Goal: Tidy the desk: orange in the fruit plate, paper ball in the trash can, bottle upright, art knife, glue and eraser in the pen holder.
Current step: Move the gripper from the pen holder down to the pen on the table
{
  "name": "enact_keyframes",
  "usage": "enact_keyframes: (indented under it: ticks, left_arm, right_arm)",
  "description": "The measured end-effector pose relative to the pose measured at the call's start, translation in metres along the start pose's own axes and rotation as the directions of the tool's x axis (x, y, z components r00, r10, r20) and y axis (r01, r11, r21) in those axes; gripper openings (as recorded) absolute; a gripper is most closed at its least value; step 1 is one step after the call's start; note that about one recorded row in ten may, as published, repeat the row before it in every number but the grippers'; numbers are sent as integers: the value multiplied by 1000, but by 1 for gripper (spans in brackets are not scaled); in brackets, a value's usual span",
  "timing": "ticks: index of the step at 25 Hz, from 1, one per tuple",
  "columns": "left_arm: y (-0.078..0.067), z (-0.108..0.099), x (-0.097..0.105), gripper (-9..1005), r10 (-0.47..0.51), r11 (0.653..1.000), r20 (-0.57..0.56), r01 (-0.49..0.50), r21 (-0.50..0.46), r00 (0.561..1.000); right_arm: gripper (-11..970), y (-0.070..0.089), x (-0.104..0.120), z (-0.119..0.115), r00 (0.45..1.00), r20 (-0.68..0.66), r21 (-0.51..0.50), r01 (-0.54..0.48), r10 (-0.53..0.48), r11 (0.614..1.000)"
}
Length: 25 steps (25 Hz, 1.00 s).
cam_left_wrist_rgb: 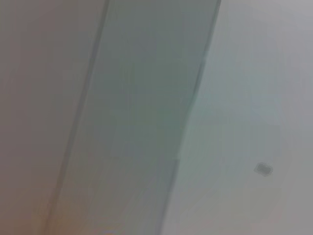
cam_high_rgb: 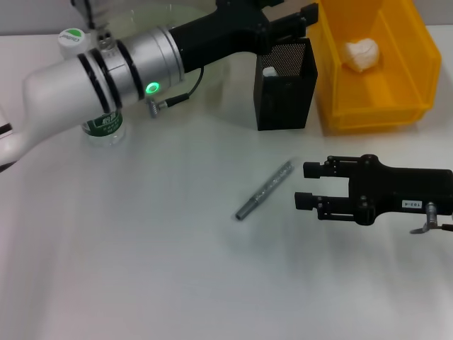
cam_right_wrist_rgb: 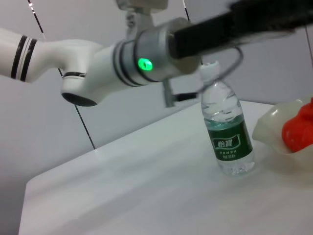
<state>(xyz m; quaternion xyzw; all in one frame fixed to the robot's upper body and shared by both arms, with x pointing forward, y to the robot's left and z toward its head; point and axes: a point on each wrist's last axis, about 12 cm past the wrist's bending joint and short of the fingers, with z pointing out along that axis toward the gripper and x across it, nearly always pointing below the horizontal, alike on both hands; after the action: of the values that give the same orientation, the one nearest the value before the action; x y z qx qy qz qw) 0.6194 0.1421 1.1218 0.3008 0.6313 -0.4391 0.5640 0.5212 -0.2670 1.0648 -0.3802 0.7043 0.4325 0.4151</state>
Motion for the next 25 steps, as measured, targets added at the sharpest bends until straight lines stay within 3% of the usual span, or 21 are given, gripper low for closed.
enact_keyframes:
  ticks: [4, 11, 19, 23, 25]
  left_arm:
    - [-12, -24, 0, 736, -1, 994, 26, -2, 106, 1000]
    - [-32, -80, 15, 736, -5, 983, 49, -4, 182, 999]
    - [-40, -149, 47, 735, -17, 994, -31, 20, 104, 999]
    - [-41, -165, 55, 736, -13, 997, -56, 17, 74, 998]
    - [-44, -183, 62, 736, 0, 999, -71, 4, 48, 997]
  right_arm:
    - [628, 0, 1, 0, 1000, -8, -2, 2, -2, 1000]
    - [626, 0, -1, -2, 1000, -11, -8, 7, -8, 1000]
    - [624, -2, -7, -1, 1000, -5, -17, 27, -27, 999]
    - [623, -4, -12, 0, 999, -5, -21, 38, -38, 999]
    - [622, -4, -13, 1, 999, -4, -22, 42, -42, 999]
